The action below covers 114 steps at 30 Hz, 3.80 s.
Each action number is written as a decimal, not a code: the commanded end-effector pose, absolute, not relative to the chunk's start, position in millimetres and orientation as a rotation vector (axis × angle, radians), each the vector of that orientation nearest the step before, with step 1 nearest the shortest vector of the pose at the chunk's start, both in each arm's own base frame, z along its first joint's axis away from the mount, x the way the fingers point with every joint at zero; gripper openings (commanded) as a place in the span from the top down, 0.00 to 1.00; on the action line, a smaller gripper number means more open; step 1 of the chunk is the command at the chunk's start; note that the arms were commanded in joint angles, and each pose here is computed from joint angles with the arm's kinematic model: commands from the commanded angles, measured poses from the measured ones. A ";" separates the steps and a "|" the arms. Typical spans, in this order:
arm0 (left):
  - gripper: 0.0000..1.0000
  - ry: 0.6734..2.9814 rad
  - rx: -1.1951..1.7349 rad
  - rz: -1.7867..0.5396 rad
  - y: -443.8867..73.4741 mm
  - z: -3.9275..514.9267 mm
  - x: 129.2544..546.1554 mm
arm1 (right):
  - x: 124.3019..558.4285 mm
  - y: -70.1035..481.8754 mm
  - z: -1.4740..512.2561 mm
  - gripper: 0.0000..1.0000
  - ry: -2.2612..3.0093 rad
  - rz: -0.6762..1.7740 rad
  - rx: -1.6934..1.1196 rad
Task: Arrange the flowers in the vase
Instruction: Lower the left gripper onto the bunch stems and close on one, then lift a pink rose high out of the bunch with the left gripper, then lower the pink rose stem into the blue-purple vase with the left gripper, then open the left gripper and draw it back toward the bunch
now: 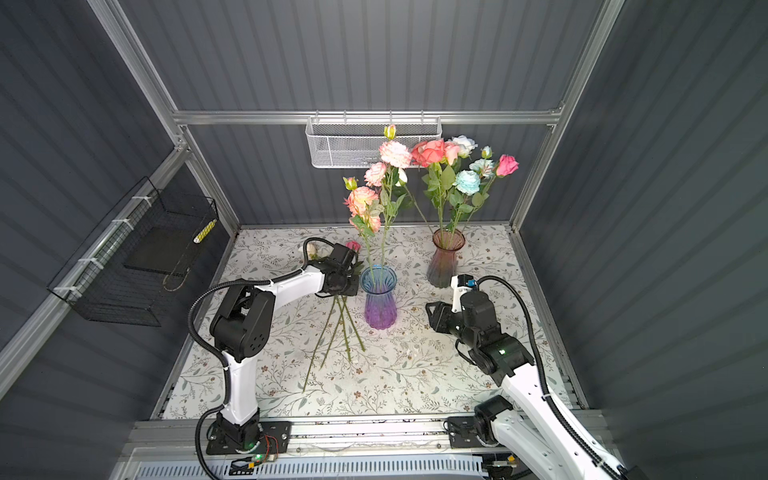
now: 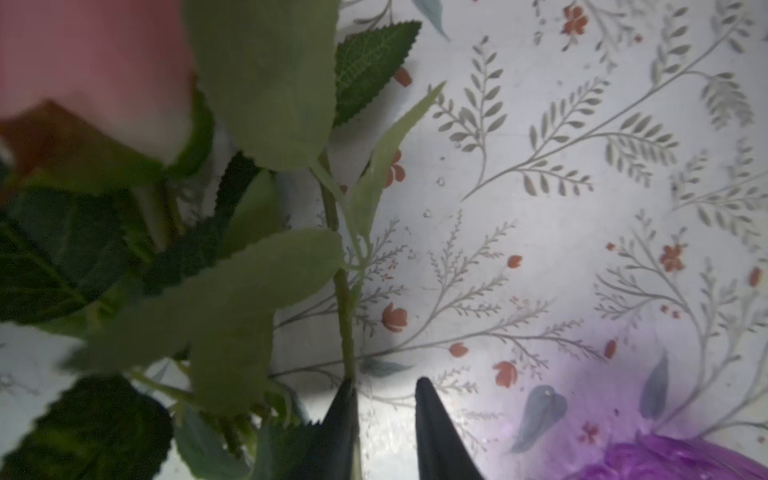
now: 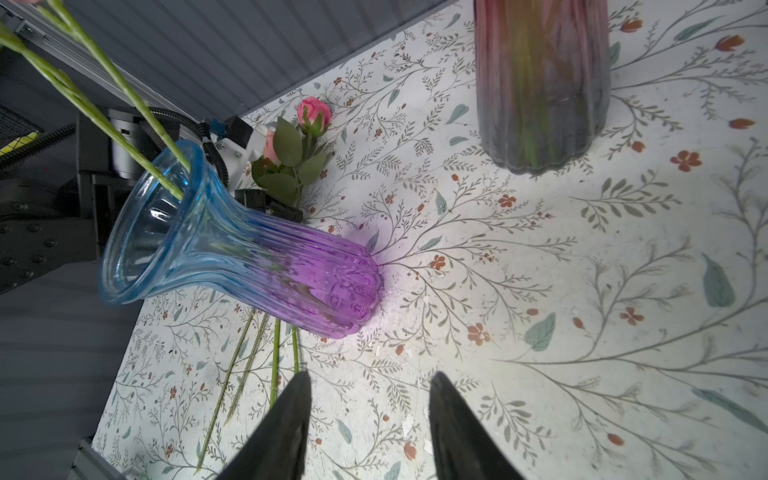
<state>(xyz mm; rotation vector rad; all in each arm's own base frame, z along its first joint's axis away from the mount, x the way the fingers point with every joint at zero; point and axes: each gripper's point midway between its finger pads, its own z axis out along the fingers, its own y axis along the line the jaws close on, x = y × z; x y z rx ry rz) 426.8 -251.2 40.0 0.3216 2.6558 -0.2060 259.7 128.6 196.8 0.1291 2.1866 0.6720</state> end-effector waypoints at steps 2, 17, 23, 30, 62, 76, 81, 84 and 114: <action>0.72 2.660 0.333 -0.091 -245.5 40.8 424.7 | 258.3 124.2 190.4 0.50 2.196 0.631 0.122; 0.88 2.736 0.363 -0.081 -244.6 20.7 415.0 | 258.6 122.3 203.8 0.50 2.168 0.628 0.125; 1.00 2.676 0.339 -0.167 -251.5 56.9 416.1 | 256.8 120.8 213.5 0.50 2.144 0.634 0.125; 1.00 2.410 0.255 -0.402 -259.2 173.1 412.7 | 254.3 128.6 231.4 0.49 2.091 0.691 0.071; 1.00 1.076 0.240 -0.985 -220.5 521.2 276.6 | 224.6 174.0 288.0 0.29 1.770 1.092 -0.179; 1.00 0.954 0.330 -0.899 -279.5 555.5 295.1 | 222.6 162.2 290.6 0.28 1.760 1.022 -0.150; 1.00 1.032 0.343 -0.853 -301.7 512.7 319.8 | 220.1 159.0 290.1 0.28 1.760 1.008 -0.146; 1.00 1.089 0.363 -0.834 -317.0 484.0 332.4 | 216.2 159.8 292.8 0.28 1.769 1.010 -0.164; 0.55 1.475 0.672 -0.656 -365.8 362.3 319.0 | 222.5 153.1 282.6 0.27 1.825 0.942 -0.130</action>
